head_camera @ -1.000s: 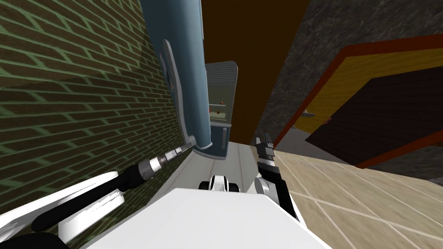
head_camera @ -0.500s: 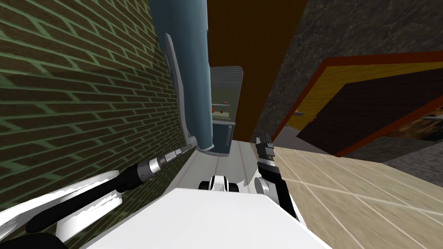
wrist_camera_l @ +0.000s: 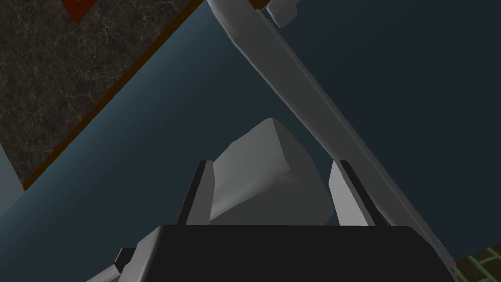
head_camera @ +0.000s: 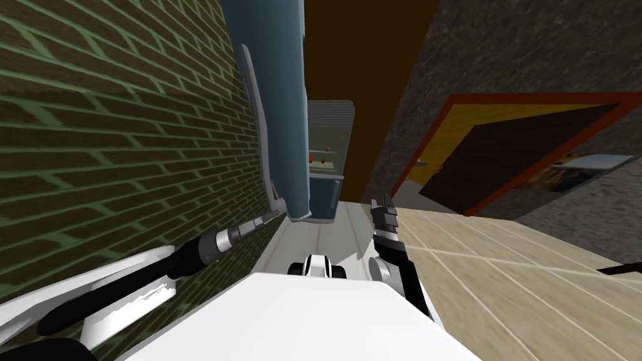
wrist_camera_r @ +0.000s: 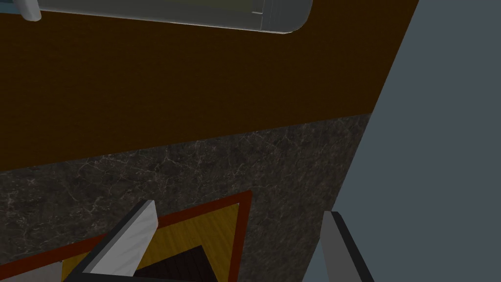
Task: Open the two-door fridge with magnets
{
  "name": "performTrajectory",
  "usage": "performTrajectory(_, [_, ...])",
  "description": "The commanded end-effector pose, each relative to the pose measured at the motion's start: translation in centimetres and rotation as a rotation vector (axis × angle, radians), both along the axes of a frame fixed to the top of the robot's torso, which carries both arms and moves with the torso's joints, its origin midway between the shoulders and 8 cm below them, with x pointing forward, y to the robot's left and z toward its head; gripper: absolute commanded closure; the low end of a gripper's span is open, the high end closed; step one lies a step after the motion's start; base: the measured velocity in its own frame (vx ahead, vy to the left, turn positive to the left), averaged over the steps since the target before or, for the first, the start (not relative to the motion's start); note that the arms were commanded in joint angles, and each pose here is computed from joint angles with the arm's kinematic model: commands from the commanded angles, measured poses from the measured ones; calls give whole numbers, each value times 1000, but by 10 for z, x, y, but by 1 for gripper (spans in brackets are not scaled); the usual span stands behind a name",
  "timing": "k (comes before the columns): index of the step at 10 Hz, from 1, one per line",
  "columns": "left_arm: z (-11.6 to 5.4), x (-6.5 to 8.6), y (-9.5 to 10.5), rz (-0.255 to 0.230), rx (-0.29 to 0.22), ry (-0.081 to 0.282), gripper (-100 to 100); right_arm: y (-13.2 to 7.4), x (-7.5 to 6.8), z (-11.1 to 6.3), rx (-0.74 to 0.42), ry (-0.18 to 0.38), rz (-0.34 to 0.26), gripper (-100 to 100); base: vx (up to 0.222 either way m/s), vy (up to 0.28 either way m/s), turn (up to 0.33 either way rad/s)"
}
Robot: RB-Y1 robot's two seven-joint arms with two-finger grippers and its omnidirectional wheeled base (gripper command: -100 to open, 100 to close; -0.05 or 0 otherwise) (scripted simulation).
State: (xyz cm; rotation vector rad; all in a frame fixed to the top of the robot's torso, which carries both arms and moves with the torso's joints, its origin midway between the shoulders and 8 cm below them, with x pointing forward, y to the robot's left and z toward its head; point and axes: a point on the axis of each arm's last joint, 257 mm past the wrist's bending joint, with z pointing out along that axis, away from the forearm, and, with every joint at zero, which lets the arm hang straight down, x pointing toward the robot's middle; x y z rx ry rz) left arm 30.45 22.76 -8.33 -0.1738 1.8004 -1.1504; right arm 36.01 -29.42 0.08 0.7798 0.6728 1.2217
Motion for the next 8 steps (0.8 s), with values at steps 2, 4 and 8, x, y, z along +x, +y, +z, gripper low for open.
performTrajectory(2, [3,5,9,-14,-3,-11,100,0,0,0,0,0,0,0,-142,258,-172])
performTrajectory(4, [4,7,13,-19,-3,-13,100,0,0,0,0,0,0,0,-165,246,-183])
performTrajectory(8, [6,11,21,-28,-5,-18,100,0,0,0,0,0,0,0,-150,231,-206])
